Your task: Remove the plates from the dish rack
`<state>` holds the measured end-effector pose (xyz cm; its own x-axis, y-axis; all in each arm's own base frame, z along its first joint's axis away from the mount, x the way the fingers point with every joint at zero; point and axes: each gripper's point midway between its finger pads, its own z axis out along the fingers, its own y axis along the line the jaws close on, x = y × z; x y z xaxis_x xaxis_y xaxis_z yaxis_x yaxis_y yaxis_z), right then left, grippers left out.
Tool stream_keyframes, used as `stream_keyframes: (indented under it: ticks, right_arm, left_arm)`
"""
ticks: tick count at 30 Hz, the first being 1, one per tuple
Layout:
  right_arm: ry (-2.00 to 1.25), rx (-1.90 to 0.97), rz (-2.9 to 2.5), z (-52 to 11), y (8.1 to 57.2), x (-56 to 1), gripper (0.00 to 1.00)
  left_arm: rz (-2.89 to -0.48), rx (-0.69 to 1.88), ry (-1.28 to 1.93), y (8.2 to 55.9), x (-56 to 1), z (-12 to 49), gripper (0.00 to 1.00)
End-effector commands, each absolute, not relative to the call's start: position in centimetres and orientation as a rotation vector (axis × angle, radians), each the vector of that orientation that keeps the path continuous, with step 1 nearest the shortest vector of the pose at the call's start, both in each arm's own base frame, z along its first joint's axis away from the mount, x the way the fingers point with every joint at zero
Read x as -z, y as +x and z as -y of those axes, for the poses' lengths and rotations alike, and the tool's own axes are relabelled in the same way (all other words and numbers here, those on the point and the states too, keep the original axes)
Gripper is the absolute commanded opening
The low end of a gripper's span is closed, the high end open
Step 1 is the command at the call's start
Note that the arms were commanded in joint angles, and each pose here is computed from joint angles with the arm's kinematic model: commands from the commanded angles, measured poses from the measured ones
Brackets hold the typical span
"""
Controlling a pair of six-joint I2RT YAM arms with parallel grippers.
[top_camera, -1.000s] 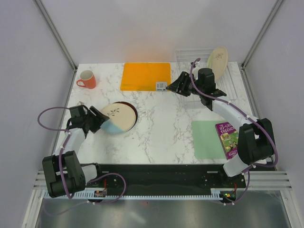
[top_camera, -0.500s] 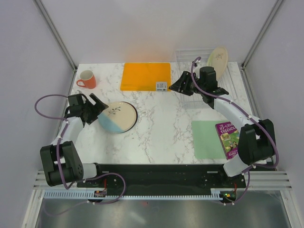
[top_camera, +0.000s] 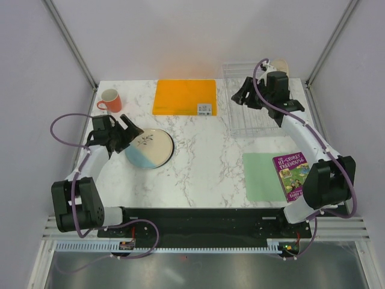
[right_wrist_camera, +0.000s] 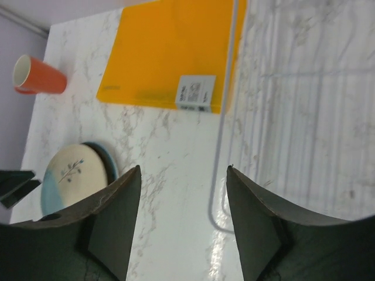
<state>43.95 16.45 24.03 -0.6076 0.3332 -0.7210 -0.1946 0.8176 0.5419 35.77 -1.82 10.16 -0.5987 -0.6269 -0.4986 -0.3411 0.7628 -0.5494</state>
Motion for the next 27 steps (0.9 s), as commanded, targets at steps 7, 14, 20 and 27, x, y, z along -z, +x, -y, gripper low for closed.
stream_keyframes:
  ticks: [7,14,20,27]
  right_arm:
    - [0.204,0.248,-1.933,-1.8,49.5,-30.7,0.71]
    - [0.315,0.515,-1.918,3.4,53.9,-28.2,0.71]
    - [0.398,0.561,-1.896,7.4,56.7,-27.0,0.71]
    - [0.394,0.579,-1.892,9.5,59.3,-26.3,0.72]
  left_arm:
    - [-1.998,0.612,-0.535,36.5,-20.1,2.8,1.0]
    - [-1.907,0.68,-0.344,35.2,-24.9,4.5,1.0]
    - [-1.89,0.723,-0.206,34.9,-26.2,5.7,1.0]
    - [-1.891,0.736,-0.179,35.9,-25.8,5.9,1.0]
